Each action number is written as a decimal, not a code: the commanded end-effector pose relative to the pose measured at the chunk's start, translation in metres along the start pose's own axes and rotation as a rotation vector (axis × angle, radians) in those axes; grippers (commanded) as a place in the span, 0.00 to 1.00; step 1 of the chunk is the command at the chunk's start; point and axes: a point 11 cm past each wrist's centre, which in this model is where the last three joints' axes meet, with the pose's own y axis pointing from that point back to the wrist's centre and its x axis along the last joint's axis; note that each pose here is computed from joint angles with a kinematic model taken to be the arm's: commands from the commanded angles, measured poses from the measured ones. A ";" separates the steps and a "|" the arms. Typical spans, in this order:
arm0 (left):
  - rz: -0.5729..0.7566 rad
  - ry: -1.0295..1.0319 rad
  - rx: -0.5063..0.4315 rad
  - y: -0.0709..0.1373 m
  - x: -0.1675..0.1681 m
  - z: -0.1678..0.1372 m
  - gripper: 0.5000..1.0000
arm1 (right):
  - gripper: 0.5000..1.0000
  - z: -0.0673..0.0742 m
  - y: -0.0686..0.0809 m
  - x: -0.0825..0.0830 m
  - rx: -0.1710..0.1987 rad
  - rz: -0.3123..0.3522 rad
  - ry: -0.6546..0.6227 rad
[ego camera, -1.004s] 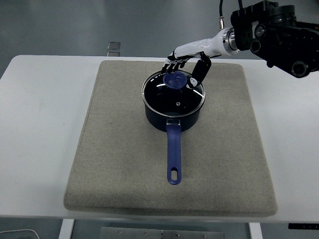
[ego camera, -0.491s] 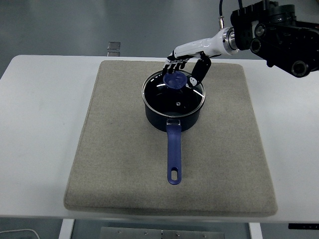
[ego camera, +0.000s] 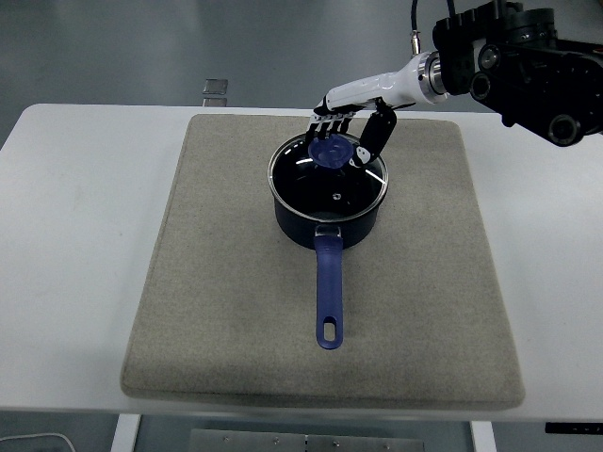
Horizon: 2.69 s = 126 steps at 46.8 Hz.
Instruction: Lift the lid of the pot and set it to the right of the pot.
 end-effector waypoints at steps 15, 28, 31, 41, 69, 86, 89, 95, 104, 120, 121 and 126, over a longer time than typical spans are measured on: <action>0.000 0.000 0.000 0.000 0.000 0.000 1.00 | 0.38 0.000 -0.001 -0.002 0.001 -0.003 -0.002; 0.000 0.000 0.000 0.000 0.000 0.000 1.00 | 0.29 0.001 -0.001 -0.001 -0.001 -0.002 -0.001; 0.000 0.000 0.001 0.000 0.000 -0.001 1.00 | 0.21 0.001 -0.001 -0.002 -0.001 -0.003 -0.002; 0.000 0.002 0.001 0.000 0.000 -0.001 1.00 | 0.09 0.001 -0.001 -0.001 -0.002 -0.002 0.002; 0.000 0.000 0.000 0.000 0.000 0.000 1.00 | 0.00 0.002 -0.001 -0.001 -0.001 0.001 -0.002; 0.000 0.000 0.000 0.000 0.000 0.000 1.00 | 0.00 0.002 -0.001 -0.001 0.001 0.004 -0.009; 0.000 0.000 0.001 0.000 0.000 -0.001 1.00 | 0.00 0.003 -0.001 0.000 0.000 0.007 -0.011; 0.000 0.000 0.000 0.000 0.000 0.000 1.00 | 0.00 0.005 -0.002 -0.004 0.002 0.003 -0.020; 0.000 0.000 0.001 0.000 0.000 -0.001 1.00 | 0.00 0.005 -0.001 -0.003 0.006 0.007 -0.028; 0.000 0.001 0.000 0.000 0.000 0.000 1.00 | 0.00 0.007 0.004 0.000 0.002 0.008 -0.036; 0.000 0.000 0.000 0.000 0.000 0.000 1.00 | 0.00 0.007 0.004 0.000 0.004 0.010 -0.038; 0.000 0.000 0.000 0.000 0.000 0.000 1.00 | 0.00 0.007 0.006 0.002 0.005 0.016 -0.040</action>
